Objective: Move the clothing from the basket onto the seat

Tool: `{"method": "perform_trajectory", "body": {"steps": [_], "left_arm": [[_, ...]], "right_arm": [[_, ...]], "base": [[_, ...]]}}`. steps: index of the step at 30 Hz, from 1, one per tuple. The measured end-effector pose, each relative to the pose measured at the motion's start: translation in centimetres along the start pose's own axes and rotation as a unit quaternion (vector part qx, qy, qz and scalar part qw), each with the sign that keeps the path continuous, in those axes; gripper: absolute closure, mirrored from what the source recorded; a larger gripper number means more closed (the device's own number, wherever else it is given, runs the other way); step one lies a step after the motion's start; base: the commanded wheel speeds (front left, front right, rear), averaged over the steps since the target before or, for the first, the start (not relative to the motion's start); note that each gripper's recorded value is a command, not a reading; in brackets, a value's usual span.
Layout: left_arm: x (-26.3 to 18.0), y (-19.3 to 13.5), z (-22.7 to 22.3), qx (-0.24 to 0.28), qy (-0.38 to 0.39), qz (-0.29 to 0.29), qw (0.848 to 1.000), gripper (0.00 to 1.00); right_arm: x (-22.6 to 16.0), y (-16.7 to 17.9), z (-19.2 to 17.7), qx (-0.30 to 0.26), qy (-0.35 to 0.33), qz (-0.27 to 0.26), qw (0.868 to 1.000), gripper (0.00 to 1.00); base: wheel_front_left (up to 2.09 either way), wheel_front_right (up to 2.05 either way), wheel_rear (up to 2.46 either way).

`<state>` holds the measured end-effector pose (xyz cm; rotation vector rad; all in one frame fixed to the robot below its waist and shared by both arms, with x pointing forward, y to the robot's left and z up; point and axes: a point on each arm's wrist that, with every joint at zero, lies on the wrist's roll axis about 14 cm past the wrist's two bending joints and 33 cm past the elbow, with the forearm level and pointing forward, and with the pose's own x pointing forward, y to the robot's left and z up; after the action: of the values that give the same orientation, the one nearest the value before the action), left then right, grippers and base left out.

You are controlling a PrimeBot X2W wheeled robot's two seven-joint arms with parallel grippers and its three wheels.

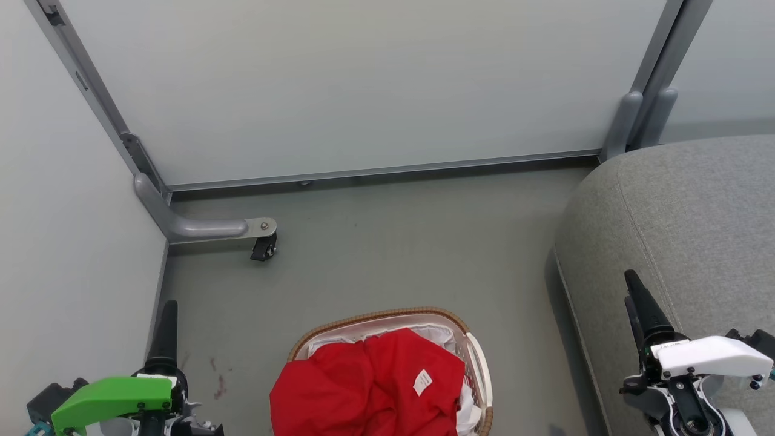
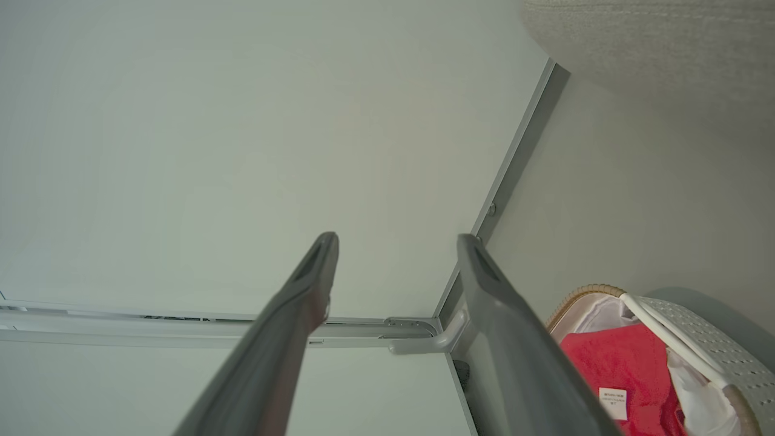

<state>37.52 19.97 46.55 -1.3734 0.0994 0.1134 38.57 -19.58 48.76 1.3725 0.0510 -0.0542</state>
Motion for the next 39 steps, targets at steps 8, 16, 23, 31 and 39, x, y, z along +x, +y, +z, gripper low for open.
{"method": "perform_trajectory", "body": {"steps": [8,16,23,31,39], "left_arm": [[0.2,-0.3,0.1,0.095,-0.005,-0.003,0.995,0.0],[0.5,-0.7,-0.1,0.191,0.0,-0.01,0.981,0.0],[0.6,-0.9,-0.3,0.263,0.003,-0.013,0.965,0.0],[0.6,-0.4,-0.5,0.328,0.006,-0.006,0.945,0.0],[0.5,-0.6,-0.1,0.385,-0.002,-0.009,0.923,0.0]], "right_arm": [[0.5,1.0,-0.5,-0.096,0.005,0.014,0.995,0.0],[0.9,1.8,-0.9,-0.171,0.006,0.027,0.985,0.0],[0.9,1.9,-0.9,-0.239,0.003,0.031,0.971,0.0],[0.9,2.2,-1.0,-0.305,0.001,0.039,0.952,0.0],[0.9,2.5,-0.9,-0.351,-0.007,0.046,0.935,0.0]], "base": [[0.0,0.0,0.0],[0.0,0.0,0.0],[0.0,0.0,0.0],[0.0,0.0,0.0],[0.0,0.0,0.0]]}}
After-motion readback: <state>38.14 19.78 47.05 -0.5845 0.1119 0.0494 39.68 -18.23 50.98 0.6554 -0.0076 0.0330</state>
